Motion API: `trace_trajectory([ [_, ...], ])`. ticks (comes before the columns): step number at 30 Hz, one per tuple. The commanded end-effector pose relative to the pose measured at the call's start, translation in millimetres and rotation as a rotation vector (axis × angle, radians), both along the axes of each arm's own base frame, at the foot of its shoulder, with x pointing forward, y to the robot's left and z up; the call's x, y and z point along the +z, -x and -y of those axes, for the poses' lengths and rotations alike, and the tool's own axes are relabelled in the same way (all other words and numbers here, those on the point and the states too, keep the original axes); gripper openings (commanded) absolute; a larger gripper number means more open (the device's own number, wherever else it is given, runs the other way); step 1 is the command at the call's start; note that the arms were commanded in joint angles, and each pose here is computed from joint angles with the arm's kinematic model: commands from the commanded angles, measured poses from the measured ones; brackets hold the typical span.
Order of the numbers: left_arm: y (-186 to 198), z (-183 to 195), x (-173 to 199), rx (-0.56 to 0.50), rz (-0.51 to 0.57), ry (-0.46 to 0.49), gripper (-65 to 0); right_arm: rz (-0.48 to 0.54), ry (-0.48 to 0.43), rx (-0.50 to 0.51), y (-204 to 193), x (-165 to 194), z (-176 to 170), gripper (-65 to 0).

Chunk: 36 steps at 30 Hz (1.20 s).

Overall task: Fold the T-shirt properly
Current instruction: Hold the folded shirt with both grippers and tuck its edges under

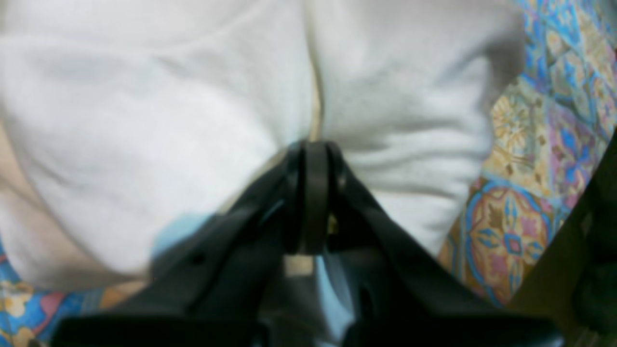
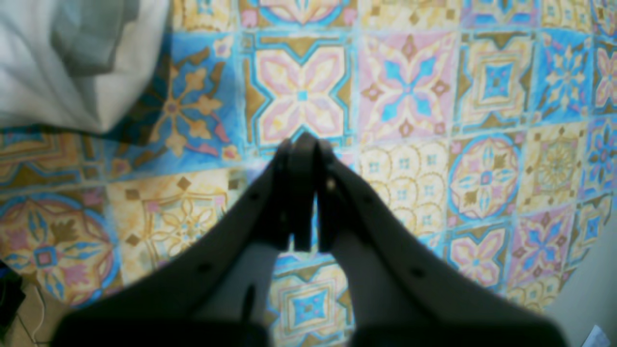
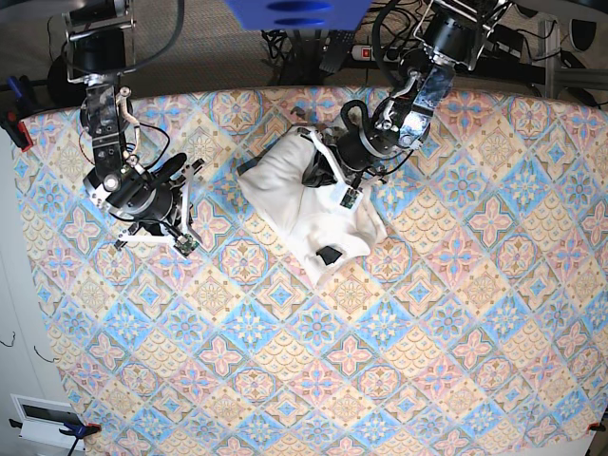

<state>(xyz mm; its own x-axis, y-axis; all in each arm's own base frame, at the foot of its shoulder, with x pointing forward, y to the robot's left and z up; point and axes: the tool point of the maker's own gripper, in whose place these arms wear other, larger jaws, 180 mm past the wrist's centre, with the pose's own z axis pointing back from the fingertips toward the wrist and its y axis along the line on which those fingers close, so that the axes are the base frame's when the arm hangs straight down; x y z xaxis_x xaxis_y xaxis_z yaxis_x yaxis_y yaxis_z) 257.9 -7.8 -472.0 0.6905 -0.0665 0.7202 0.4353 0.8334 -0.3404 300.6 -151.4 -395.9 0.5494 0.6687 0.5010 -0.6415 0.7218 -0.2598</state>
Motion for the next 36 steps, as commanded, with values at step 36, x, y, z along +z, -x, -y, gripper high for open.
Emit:
trace_trajectory([
  [36,-74.8,-20.1,-7.8,0.217,-0.109,0.122,-63.5,0.064,-0.107,0.206,23.0,23.8,-90.9,-65.0],
])
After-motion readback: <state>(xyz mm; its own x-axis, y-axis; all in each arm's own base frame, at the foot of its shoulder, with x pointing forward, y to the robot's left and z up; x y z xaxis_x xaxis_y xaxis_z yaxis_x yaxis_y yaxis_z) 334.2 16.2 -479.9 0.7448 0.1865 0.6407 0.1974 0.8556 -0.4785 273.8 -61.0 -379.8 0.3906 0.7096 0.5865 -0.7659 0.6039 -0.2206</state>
